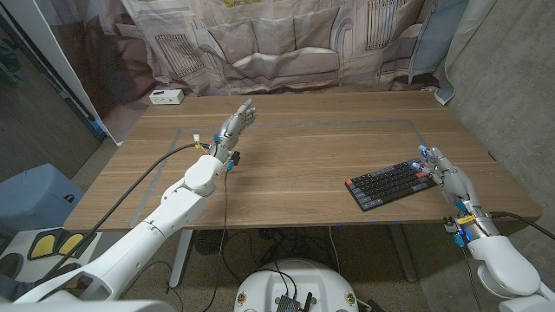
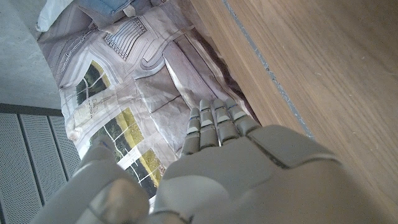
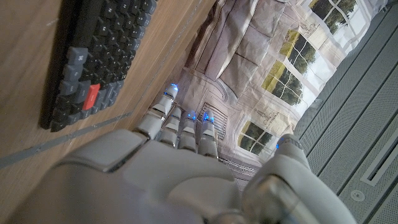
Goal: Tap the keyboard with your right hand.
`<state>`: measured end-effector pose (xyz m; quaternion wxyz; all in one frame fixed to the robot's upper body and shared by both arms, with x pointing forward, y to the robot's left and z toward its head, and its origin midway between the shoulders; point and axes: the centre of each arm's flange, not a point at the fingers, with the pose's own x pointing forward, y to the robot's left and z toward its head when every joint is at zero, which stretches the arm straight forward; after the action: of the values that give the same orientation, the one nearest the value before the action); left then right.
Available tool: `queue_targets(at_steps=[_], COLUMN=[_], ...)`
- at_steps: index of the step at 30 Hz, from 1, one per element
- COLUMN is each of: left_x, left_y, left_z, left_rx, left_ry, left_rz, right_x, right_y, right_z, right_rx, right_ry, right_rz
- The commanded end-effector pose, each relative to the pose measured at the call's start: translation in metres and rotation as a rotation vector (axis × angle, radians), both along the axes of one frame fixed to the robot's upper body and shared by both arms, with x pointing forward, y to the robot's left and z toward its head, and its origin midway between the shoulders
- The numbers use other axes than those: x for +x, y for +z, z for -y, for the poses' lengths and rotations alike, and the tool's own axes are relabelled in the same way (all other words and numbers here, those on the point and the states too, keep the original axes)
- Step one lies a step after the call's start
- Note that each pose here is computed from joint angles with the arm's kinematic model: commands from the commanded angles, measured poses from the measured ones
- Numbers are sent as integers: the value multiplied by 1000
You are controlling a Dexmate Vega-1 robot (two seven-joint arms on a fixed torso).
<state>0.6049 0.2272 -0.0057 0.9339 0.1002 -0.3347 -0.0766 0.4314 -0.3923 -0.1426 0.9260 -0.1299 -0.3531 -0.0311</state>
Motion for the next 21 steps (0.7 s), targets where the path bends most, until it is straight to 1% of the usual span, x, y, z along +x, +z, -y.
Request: queue_targets(at_steps=[1,5,7,10,21], left_x=[-1,-2,-2,-2,-2], left_y=[3,3,3,3,1], left_z=[1,-1,-1,-2,-3], left_rx=[12,10,11,9,5], left_ry=[8,11,13,13,18], left_rz=[-1,1,1,1,-1], right_x=[-2,-4,-5,-5,-7], right_y=[-1,2,4,4,1], right_z=[-7,-8,-9,-9,-9], right_rx=[-44,-92,-117,-131,-206], right_ry=[-78,-120,-137,-150,-235], right_rz=[65,91,92,99,134])
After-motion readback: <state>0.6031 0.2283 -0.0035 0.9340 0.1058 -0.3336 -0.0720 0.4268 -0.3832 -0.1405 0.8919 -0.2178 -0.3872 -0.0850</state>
